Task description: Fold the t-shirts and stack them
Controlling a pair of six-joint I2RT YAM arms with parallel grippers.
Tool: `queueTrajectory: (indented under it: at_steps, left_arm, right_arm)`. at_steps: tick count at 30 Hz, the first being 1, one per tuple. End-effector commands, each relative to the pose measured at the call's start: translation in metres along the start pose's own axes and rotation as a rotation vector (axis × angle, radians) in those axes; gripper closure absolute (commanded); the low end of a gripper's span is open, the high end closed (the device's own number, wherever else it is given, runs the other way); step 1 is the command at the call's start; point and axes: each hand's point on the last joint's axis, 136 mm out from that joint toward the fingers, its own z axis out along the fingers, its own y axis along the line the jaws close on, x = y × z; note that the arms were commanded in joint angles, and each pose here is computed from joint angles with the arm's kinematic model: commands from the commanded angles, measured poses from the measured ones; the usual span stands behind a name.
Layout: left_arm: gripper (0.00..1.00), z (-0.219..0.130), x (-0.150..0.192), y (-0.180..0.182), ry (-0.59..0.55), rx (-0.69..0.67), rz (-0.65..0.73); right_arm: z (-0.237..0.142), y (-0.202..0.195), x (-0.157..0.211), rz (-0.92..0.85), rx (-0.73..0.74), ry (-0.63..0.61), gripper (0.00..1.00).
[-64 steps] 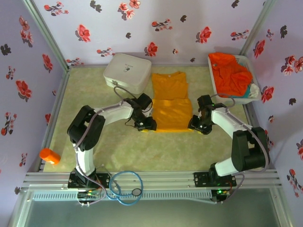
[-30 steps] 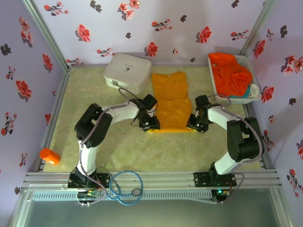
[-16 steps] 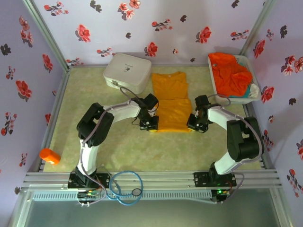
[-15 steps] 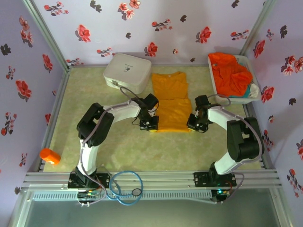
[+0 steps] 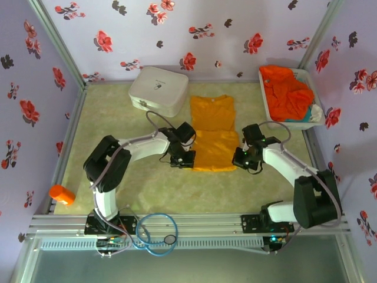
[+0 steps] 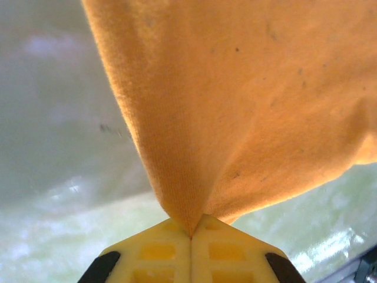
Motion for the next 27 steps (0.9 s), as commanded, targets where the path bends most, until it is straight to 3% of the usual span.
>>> queueTrajectory:
  at_steps: [1,11,27]
  left_arm:
    - [1.0,-0.015,0.016,-0.009,-0.008,0.01,0.007]
    - [1.0,-0.067,0.014,-0.039,-0.071,0.091,0.011]
    - [1.0,-0.125,-0.046,-0.056,-0.199,0.178,-0.028]
  right_arm:
    - [-0.013,-0.002,0.019,0.032,-0.007,0.028,1.0]
    - [-0.059,0.021,0.008,0.077,-0.07,-0.044,1.0]
    - [-0.097,0.061,-0.06,0.09,-0.159,-0.135,1.0]
